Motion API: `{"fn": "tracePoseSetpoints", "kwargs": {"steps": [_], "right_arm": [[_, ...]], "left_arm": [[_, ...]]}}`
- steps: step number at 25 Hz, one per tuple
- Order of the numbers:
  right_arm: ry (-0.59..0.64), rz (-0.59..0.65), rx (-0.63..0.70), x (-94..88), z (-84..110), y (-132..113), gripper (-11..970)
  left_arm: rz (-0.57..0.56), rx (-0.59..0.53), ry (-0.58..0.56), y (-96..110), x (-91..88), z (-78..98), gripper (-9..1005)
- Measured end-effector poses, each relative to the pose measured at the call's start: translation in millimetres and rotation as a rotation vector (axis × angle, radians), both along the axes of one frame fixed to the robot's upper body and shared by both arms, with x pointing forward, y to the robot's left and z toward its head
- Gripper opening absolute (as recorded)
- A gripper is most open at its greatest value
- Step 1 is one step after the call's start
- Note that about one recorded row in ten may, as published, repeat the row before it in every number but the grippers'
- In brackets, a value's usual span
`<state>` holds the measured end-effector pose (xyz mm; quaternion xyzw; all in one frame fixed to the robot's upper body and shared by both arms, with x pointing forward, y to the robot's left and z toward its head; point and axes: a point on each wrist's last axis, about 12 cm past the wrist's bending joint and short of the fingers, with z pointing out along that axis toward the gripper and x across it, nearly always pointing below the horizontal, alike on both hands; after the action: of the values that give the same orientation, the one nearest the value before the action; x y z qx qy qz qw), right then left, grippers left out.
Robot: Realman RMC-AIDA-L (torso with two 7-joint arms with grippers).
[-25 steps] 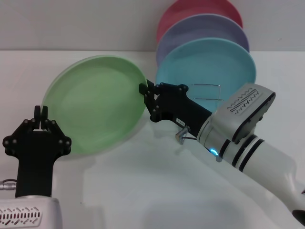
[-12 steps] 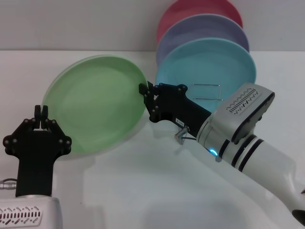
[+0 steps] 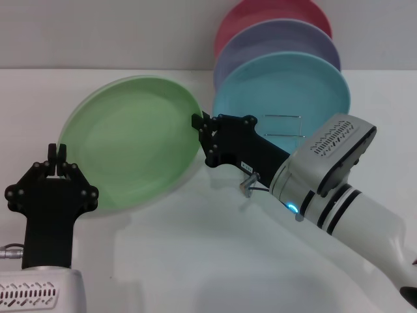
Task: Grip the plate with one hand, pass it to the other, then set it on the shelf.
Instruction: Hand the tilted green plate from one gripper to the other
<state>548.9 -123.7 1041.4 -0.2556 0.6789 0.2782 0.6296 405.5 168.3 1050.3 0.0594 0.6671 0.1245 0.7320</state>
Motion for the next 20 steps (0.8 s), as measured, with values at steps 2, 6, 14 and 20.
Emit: {"fn": "tracePoseSetpoints", "kwargs": {"steps": [2,6,14,20], "right_arm": [[0.0,-0.001,0.0,-0.2,-0.2,-0.2,23],[0.001,-0.002,0.0,0.0,-0.2,-0.6,19],[0.008,-0.014,0.001,1.1,-0.4,-1.2,19],[0.009,-0.015,0.0,1.4,-0.5,-1.3,18]], "left_arm": [[0.0,0.001,0.0,0.1,0.0,-0.1,189],[-0.001,0.002,0.0,0.2,-0.1,-0.3,191],[-0.017,0.007,0.004,-0.6,-1.9,-1.2,196],[-0.017,0.016,0.005,2.9,-1.4,-4.2,199]]}}
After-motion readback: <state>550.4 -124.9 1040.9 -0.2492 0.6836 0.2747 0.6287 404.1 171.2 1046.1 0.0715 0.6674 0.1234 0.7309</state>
